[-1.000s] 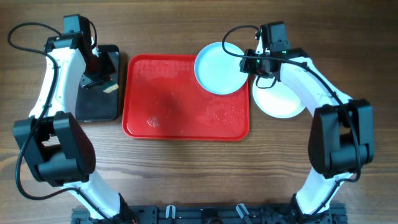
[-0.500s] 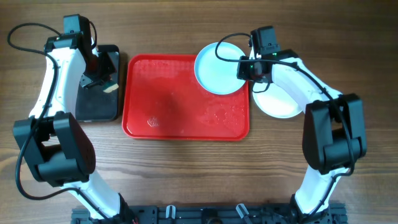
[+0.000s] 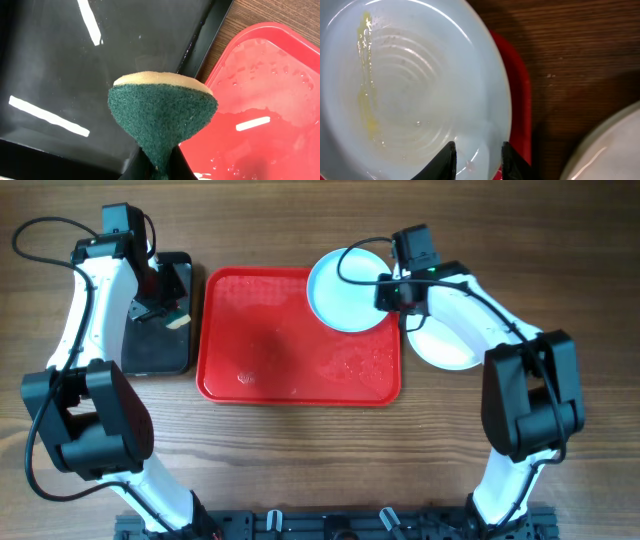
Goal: Clean dirty plates on tray and stack at the side
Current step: 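Move the right gripper to the pale blue plate's rim and grasp it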
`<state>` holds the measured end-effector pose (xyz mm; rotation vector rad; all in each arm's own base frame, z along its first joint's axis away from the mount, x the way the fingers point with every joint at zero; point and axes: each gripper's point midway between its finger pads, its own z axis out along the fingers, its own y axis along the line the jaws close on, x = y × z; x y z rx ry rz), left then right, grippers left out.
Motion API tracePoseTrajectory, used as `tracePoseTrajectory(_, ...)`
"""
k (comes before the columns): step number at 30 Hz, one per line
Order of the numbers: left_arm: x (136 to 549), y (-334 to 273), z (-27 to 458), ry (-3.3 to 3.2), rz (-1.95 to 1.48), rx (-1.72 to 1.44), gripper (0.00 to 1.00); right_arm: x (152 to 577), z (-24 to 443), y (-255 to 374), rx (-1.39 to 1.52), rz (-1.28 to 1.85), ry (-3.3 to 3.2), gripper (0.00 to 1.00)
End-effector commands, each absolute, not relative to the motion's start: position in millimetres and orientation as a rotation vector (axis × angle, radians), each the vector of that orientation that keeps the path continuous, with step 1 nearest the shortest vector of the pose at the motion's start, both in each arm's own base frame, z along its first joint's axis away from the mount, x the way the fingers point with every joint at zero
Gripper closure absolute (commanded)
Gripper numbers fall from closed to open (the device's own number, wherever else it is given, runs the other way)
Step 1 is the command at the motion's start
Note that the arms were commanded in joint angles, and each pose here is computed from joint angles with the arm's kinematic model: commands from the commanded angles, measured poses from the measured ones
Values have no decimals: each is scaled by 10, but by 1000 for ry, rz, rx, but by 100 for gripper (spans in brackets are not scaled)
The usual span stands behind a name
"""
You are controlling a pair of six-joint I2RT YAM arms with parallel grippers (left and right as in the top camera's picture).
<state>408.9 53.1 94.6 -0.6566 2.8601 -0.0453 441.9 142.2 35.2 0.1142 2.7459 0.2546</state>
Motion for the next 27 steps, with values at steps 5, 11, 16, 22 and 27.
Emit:
tracePoseTrajectory(5, 4074, 562, 888, 2865, -28, -694, 96, 4392, 299, 1523, 7, 214, 2765, 70)
tracePoseTrajectory(11, 4075, 562, 888, 2865, -28, -694, 96, 4275, 254, 1486, 25, 202, 2819, 66)
tracePoseTrajectory(16, 4075, 562, 888, 2865, -28, -693, 96, 4268, 303, 1569, 85, 283, 2831, 66)
tracePoseTrajectory(22, 4075, 563, 888, 2865, -27, -694, 96, 4260, 479, 1674, 70, 348, 2855, 66)
tracePoseTrajectory(27, 4076, 563, 888, 2864, -28, -694, 96, 4057, 382, 1713, 89, 349, 2933, 67)
